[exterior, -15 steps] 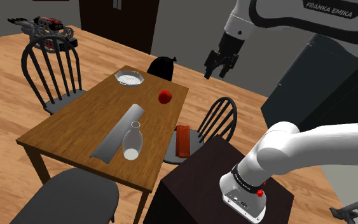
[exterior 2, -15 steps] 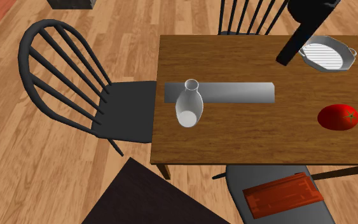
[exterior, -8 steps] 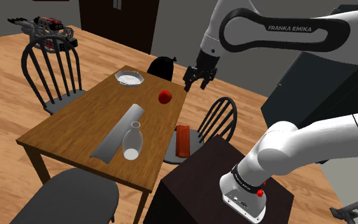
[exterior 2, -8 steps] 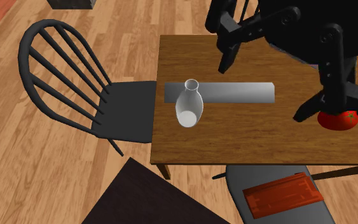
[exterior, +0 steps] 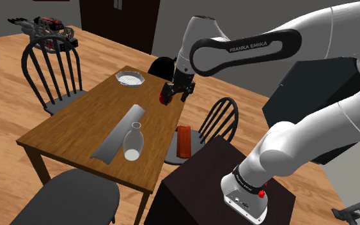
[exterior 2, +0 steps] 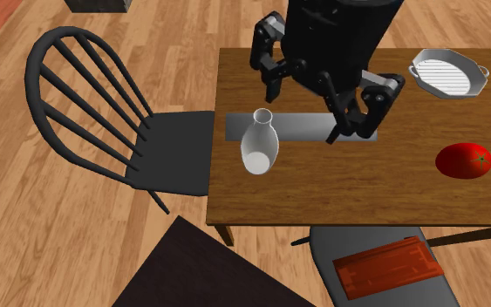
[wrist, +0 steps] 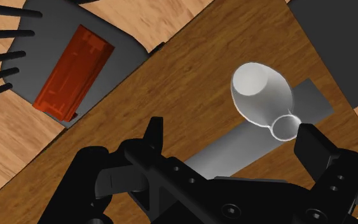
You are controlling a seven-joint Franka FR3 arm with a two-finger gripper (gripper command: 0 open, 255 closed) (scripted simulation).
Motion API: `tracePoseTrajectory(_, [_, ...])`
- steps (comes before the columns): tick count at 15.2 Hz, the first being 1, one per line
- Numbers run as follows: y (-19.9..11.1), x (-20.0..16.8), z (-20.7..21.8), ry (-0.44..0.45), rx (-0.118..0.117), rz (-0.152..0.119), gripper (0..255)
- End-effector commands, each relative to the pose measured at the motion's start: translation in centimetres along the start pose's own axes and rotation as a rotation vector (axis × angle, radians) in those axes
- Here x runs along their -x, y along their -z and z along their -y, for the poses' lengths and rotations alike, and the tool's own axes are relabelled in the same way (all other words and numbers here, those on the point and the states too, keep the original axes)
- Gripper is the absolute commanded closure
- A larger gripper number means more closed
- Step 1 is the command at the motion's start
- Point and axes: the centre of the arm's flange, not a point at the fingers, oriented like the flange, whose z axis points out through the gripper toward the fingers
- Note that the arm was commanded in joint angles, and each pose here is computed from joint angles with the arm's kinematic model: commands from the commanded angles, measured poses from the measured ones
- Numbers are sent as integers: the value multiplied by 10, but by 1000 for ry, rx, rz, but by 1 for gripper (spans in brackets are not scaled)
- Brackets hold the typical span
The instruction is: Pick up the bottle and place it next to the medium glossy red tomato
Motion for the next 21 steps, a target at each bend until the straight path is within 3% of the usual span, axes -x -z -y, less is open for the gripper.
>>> tracePoseTrajectory(1, [-18, -7, 12, -1, 1, -3, 0])
tracePoseTrajectory(16, [-174, -70, 119, -6, 18, -15, 0])
tracePoseTrajectory(21, [-197, -70, 119, -6, 19, -16, 0])
